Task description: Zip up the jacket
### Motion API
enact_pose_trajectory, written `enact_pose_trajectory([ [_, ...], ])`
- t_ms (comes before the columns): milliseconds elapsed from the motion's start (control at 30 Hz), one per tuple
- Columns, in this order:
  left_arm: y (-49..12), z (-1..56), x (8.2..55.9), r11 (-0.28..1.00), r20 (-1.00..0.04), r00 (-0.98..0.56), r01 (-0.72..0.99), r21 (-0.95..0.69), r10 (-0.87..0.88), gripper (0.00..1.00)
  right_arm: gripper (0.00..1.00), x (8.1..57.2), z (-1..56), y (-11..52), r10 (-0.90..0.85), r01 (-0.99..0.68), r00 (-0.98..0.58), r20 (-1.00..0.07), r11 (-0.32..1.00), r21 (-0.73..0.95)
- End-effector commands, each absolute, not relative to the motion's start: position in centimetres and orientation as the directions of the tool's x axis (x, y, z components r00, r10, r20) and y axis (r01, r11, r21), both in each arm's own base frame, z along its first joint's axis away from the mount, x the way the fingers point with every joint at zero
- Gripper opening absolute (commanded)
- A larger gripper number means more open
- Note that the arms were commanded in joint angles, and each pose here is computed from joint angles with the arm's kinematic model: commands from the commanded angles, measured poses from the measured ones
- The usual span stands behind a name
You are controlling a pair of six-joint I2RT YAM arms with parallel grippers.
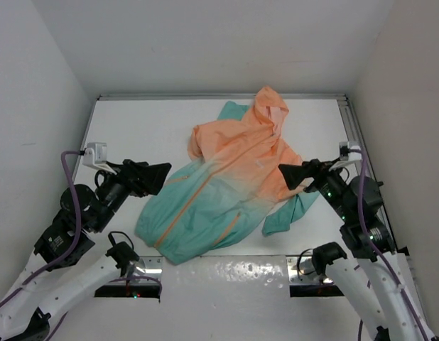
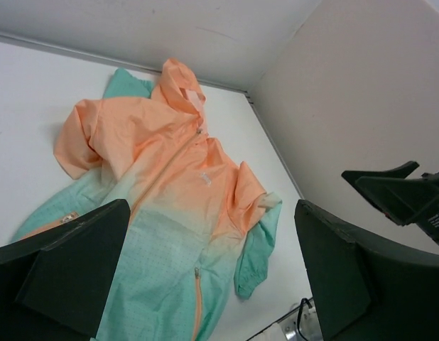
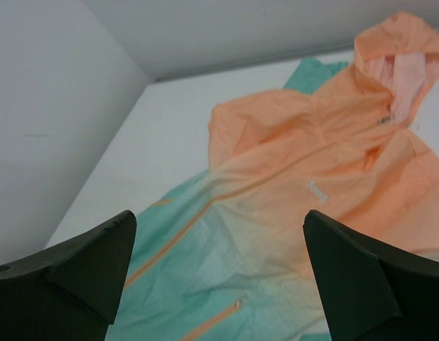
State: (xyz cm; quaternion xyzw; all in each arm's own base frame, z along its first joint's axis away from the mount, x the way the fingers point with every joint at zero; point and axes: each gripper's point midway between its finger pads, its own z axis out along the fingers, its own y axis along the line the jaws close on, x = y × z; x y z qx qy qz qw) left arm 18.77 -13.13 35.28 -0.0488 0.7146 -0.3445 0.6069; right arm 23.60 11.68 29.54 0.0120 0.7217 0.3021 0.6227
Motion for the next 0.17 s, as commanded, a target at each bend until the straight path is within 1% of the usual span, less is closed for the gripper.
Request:
enact_pose_trajectory([
  [0,-13.97,35.44,18.34,0.721,-0.822,-0.266,0.394,-0.57,-0.505,1.0,0.99,21.88,24.08,11.97,0.347,-0.315,-0.388,-0.854,0.821,0.477],
  [133,-13.7,34.94,17.88,0.72,-0.823,-0.268,0.4,-0.568,-0.501,1.0,0.99,21.33,23.52,12.02,0.354,-0.299,-0.421,-0.835,0.815,0.497],
])
